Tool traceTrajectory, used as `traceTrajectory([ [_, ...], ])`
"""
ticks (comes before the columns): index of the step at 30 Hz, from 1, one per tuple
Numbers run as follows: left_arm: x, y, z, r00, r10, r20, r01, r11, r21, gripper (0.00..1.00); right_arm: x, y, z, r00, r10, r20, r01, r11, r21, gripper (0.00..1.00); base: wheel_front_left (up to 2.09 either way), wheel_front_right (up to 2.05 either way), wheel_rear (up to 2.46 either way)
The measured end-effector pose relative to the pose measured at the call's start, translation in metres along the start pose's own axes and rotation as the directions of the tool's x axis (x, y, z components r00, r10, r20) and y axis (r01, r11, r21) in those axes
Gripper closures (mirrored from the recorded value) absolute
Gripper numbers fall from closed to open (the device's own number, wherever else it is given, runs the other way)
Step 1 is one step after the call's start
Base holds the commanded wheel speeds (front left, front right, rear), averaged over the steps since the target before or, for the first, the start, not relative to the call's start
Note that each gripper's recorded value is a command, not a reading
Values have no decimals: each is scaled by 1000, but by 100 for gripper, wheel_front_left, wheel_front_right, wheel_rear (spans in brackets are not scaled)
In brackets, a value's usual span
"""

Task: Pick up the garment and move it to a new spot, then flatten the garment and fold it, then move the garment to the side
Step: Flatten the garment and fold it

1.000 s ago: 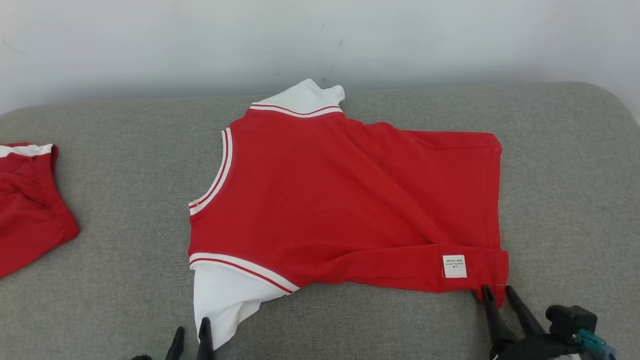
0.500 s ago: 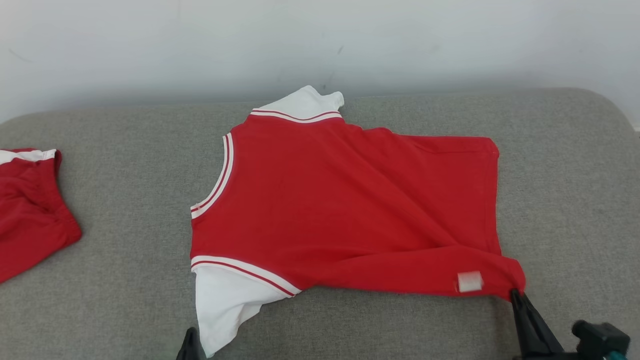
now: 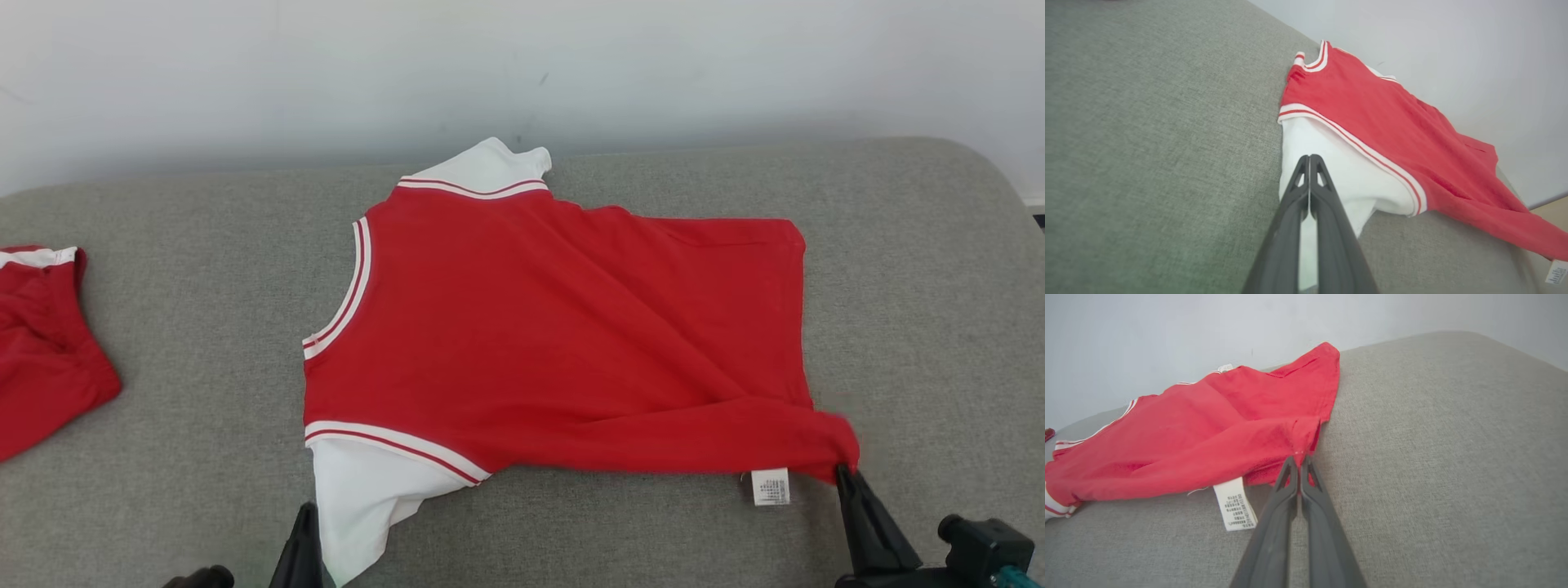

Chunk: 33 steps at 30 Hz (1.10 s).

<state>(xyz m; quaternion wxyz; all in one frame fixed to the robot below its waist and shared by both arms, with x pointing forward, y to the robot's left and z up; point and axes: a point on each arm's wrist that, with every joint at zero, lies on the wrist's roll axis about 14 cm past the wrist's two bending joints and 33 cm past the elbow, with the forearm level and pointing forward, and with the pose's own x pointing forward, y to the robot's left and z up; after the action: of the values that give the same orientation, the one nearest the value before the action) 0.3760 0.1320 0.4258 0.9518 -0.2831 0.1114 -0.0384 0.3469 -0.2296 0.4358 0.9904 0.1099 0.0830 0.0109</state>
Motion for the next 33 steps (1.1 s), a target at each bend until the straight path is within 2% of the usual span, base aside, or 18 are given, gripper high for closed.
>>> traceTrajectory([
  [1,-1,3,-3,1000,7,-14,-7,1000,25,99,-1,0,-4,1000,-2,-13,2,1000,6,99,0,0,0],
  [2,-2,6,-8,999,8,-36,-6,998,70,55,0,-1,-6,1000,-6,-18,6,1000,7,76,0,0,0],
  [3,-2,6,-8,999,8,-36,-6,998,70,18,0,-1,-6,1000,-6,-18,6,1000,7,20,0,0,0],
  [4,-5,11,-14,998,26,-56,-21,995,95,0,3,-2,-7,1000,-9,-22,10,1000,14,0,0,0,0],
  [18,-10,16,-39,992,49,-117,-39,996,84,0,7,-9,-21,997,-35,-69,37,999,19,0,0,0,0],
  [25,-9,18,-47,989,63,-137,-58,997,41,0,8,-2,-35,994,-22,-110,26,999,34,0,0,0,0],
  [26,-8,18,-47,988,66,-138,-63,998,30,0,9,1,-36,994,-15,-112,20,999,42,5,0,0,0],
  [27,-7,18,-48,988,65,-140,-64,998,16,0,10,3,-37,993,-12,-116,17,999,49,73,0,0,0],
  [28,-6,19,-49,987,69,-143,-70,998,-2,58,11,3,-39,992,-11,-122,17,999,51,100,0,0,0],
  [29,-5,20,-50,986,75,-148,-81,996,-35,100,11,4,-41,991,-7,-130,14,999,52,100,0,0,0],
  [33,-1,17,-54,984,65,-165,-79,993,-84,100,12,8,-41,991,6,-130,1,999,53,100,0,0,0],
])
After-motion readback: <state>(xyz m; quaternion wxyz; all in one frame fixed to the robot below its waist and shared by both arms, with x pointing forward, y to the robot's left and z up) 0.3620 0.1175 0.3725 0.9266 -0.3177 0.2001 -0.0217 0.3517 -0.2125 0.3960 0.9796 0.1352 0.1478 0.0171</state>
